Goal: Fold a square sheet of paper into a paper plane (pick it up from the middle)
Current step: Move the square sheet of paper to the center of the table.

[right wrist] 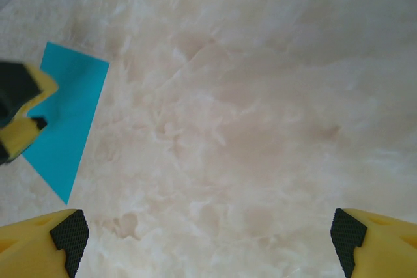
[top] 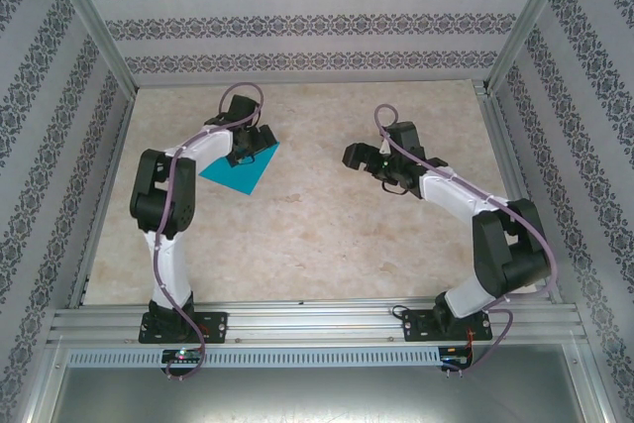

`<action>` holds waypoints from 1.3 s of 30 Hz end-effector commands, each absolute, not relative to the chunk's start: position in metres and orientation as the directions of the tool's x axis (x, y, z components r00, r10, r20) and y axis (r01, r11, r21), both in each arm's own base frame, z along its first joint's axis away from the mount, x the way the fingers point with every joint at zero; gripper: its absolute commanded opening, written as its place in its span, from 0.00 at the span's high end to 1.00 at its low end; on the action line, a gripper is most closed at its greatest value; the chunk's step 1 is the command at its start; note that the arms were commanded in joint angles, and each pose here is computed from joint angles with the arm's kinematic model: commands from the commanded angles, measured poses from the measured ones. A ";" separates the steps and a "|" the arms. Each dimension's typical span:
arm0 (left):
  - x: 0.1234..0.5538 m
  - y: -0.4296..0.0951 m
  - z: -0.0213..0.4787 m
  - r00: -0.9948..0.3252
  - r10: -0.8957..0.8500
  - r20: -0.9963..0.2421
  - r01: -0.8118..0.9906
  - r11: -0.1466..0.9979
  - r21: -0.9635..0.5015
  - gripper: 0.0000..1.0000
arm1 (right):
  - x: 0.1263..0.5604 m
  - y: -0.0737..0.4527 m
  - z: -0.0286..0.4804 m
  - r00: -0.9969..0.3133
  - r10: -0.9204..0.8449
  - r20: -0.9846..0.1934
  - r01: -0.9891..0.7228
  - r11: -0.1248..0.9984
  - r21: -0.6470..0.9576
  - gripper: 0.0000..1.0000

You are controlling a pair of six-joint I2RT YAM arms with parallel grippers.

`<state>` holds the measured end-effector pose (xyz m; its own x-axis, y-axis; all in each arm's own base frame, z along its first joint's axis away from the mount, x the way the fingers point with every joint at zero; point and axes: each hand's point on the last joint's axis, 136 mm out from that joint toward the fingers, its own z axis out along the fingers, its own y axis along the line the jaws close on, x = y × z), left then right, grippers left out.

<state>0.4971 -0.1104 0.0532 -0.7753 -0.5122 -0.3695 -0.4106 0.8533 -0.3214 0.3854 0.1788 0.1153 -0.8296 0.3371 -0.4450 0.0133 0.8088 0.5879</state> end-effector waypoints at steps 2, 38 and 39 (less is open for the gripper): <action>0.500 -0.117 0.039 -0.792 -0.528 -0.306 -0.459 0.846 -0.271 0.07 | 0.385 0.197 0.120 -0.848 0.340 -0.407 0.002 0.770 0.639 0.02; 0.365 -0.356 0.082 -0.962 -0.249 0.115 -0.253 0.642 -0.724 0.00 | 0.327 0.077 0.128 -0.761 0.522 -0.385 0.348 0.829 0.437 0.02; 0.371 -0.346 0.089 -0.960 -0.261 0.103 -0.252 0.640 -0.726 0.00 | 0.329 0.083 0.128 -0.771 0.505 -0.387 0.333 0.839 0.431 0.03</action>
